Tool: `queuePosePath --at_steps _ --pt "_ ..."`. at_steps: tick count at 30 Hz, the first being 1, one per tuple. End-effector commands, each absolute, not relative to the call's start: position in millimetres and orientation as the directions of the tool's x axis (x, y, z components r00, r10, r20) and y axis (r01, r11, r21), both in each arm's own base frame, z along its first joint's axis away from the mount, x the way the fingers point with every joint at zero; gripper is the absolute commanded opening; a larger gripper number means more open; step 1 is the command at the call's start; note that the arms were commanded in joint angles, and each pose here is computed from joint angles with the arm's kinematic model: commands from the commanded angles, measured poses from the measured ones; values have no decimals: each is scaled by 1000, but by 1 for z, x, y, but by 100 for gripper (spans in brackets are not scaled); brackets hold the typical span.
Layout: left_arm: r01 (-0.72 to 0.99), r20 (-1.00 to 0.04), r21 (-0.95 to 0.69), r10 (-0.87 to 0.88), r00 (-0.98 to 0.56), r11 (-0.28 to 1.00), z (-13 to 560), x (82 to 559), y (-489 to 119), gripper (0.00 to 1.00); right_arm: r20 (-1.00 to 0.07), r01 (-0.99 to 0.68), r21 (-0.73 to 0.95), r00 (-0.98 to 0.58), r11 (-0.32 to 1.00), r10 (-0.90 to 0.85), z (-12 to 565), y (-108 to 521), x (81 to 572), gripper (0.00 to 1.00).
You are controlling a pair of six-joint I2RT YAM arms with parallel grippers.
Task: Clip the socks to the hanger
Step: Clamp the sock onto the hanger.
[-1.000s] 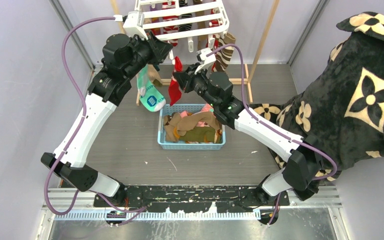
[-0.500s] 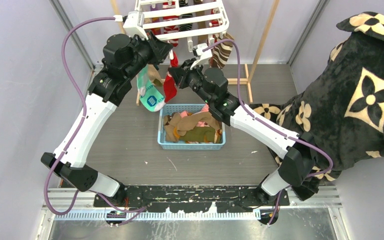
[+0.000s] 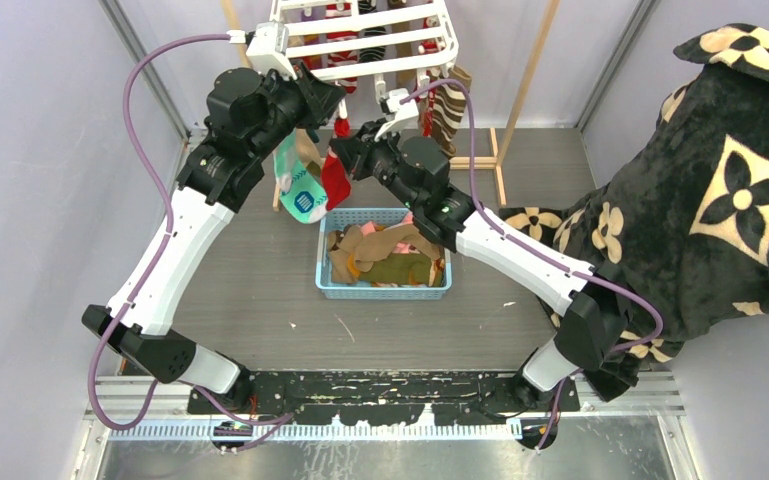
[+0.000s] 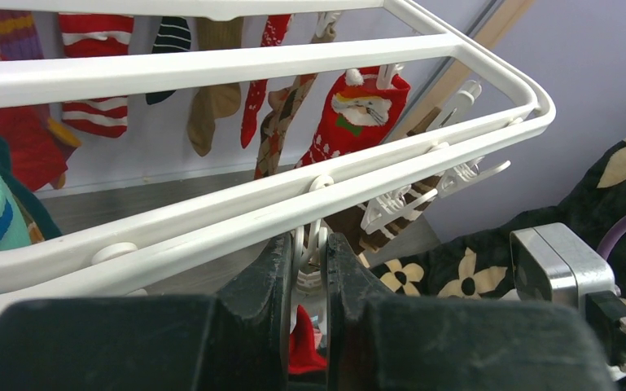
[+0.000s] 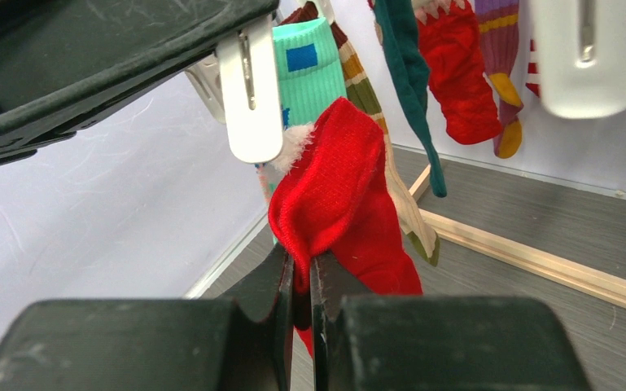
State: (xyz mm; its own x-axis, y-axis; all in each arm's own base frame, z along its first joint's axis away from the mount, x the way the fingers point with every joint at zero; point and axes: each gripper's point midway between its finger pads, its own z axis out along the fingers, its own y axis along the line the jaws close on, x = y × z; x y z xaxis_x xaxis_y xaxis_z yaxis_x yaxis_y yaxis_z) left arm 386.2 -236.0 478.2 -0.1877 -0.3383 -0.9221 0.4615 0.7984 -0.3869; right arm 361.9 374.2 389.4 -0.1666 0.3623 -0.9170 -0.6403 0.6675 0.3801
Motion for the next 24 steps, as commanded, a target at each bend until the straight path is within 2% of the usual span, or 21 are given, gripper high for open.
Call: queuePosePath --at_steps 1,24 --pt "461 -913 -398 -390 -117 793 508 379 -227 0 -889 -676 397 -116 621 442 432 384 354 1" --pt "464 -915 -390 -390 -100 796 514 377 -225 0 -889 -615 406 -93 676 449 427 372 357 1"
